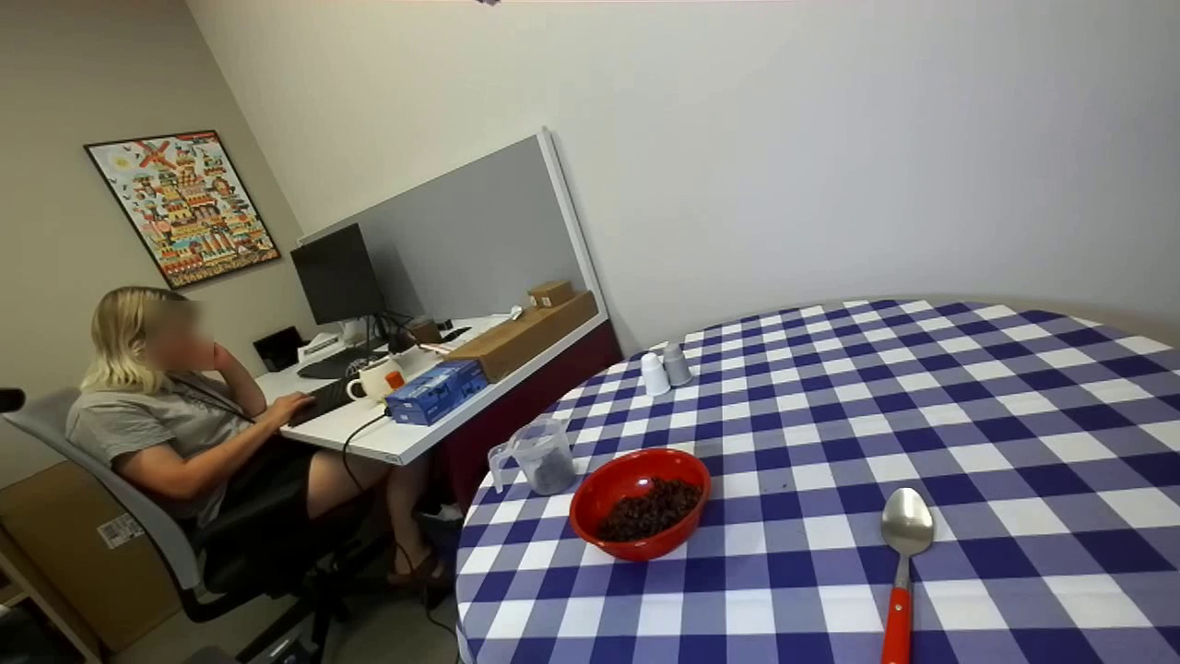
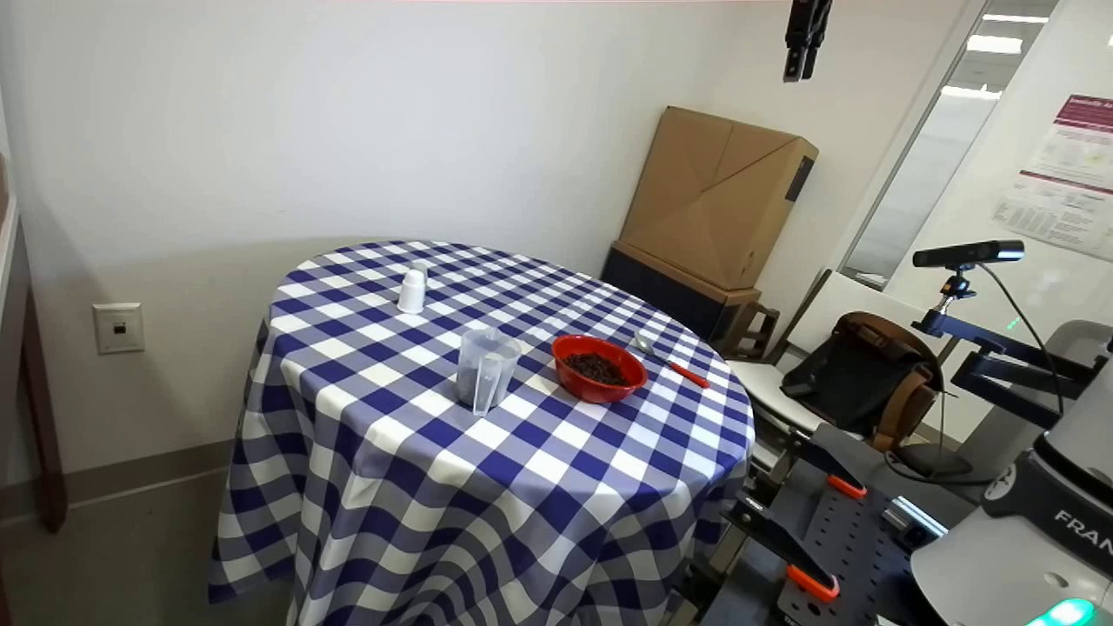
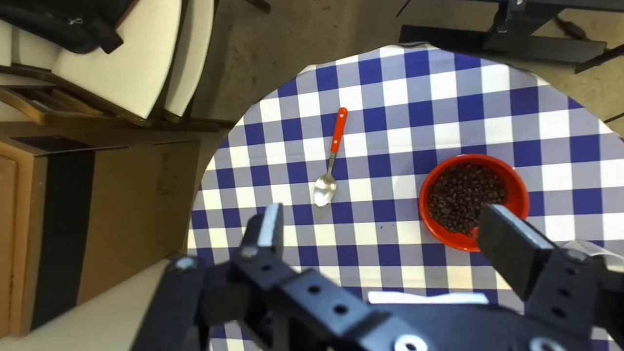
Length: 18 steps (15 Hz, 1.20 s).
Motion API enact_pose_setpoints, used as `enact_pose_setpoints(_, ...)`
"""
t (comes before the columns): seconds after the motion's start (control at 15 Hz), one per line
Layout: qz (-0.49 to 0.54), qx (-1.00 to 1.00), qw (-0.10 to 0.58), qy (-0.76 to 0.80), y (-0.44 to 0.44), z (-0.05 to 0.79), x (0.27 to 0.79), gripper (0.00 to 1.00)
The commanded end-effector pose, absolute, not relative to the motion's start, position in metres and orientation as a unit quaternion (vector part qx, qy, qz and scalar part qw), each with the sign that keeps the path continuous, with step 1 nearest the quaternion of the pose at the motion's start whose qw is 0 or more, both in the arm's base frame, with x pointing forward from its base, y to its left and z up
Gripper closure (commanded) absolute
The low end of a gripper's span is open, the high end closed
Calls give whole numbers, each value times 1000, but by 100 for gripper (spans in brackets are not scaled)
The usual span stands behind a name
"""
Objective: Pour the contents of the jug into the red bowl
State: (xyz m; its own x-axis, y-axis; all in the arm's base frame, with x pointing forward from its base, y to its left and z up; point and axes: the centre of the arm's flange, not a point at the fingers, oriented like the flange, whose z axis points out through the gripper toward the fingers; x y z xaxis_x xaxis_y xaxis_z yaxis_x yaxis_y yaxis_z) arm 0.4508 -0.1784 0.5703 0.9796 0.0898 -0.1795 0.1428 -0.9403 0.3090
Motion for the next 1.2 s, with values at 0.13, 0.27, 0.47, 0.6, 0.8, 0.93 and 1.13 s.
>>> enact_pose_setpoints(0.13, -120, 979, 161, -24, -124, 544, 446, 0)
enact_pose_setpoints(0.27, -135, 977, 154, -62, -97, 532, 449, 0)
enact_pose_setpoints(0.47, -134, 975, 145, -99, -51, 513, 460, 0)
enact_pose_setpoints(0.6, -127, 974, 144, -121, -28, 498, 469, 0)
enact_pose_setpoints(0.8, -115, 974, 143, -134, -1, 474, 485, 0)
enact_pose_setpoints(0.93, -105, 975, 142, -134, 12, 453, 496, 0)
enact_pose_setpoints(1.13, -80, 976, 140, -145, 30, 422, 511, 0)
